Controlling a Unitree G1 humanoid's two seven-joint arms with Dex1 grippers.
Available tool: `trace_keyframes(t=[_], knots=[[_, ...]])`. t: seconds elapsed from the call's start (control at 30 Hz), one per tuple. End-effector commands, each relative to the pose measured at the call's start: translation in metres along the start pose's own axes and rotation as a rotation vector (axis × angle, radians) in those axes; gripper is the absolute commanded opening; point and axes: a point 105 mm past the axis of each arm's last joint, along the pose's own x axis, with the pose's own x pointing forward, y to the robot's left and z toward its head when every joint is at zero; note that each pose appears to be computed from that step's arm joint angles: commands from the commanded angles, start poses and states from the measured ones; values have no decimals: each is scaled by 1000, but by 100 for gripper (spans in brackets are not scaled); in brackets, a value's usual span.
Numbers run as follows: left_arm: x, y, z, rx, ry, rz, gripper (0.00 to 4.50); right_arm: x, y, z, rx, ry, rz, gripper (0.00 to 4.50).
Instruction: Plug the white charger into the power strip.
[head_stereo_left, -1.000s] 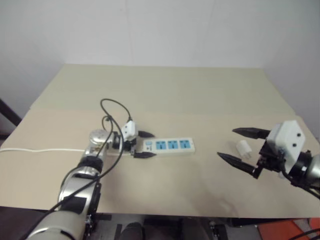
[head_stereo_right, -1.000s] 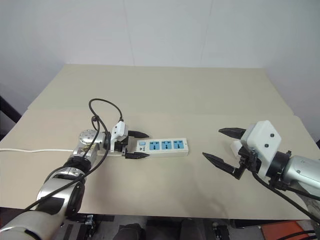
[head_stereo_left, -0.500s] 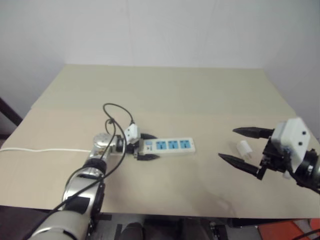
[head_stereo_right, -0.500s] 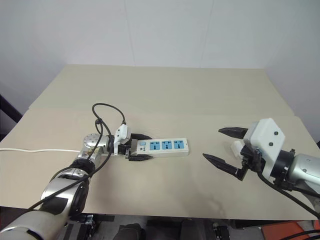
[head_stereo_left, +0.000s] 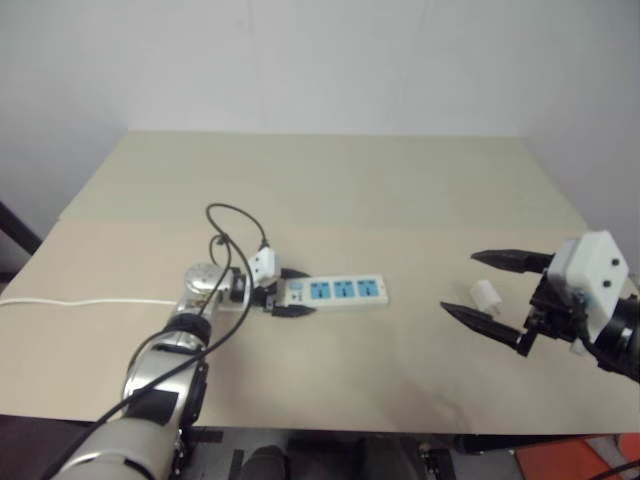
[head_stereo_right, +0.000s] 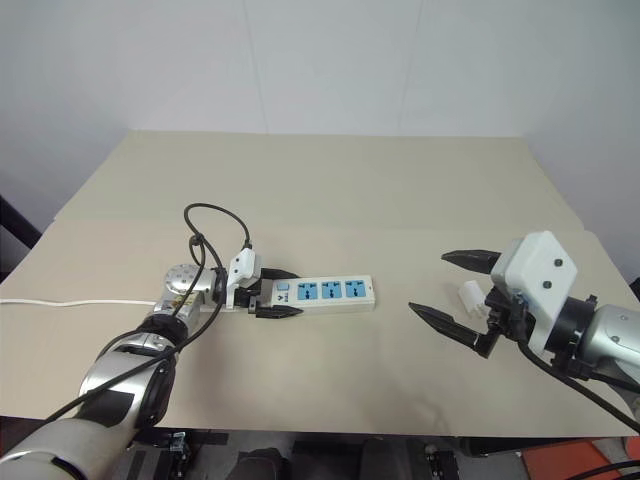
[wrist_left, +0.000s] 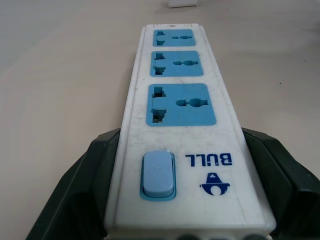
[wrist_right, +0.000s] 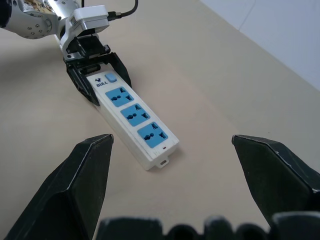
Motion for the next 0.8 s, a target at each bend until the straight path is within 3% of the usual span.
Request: trace_keyframes(t=[0.03, 0.2, 0.47, 0.8], knots=[[10, -3, 12, 34, -42, -59, 330, 0, 0, 10, -42, -37, -20, 450], [25, -4, 27, 51, -104, -86, 330, 3, 2, 9, -36, -47, -23, 450], [36, -12, 37, 109, -47, -184, 330, 3, 1, 2, -2, -30, -40, 450], [51, -20, 38, 154, 31, -130, 330, -5, -68, -19, 252, 194, -221, 450]])
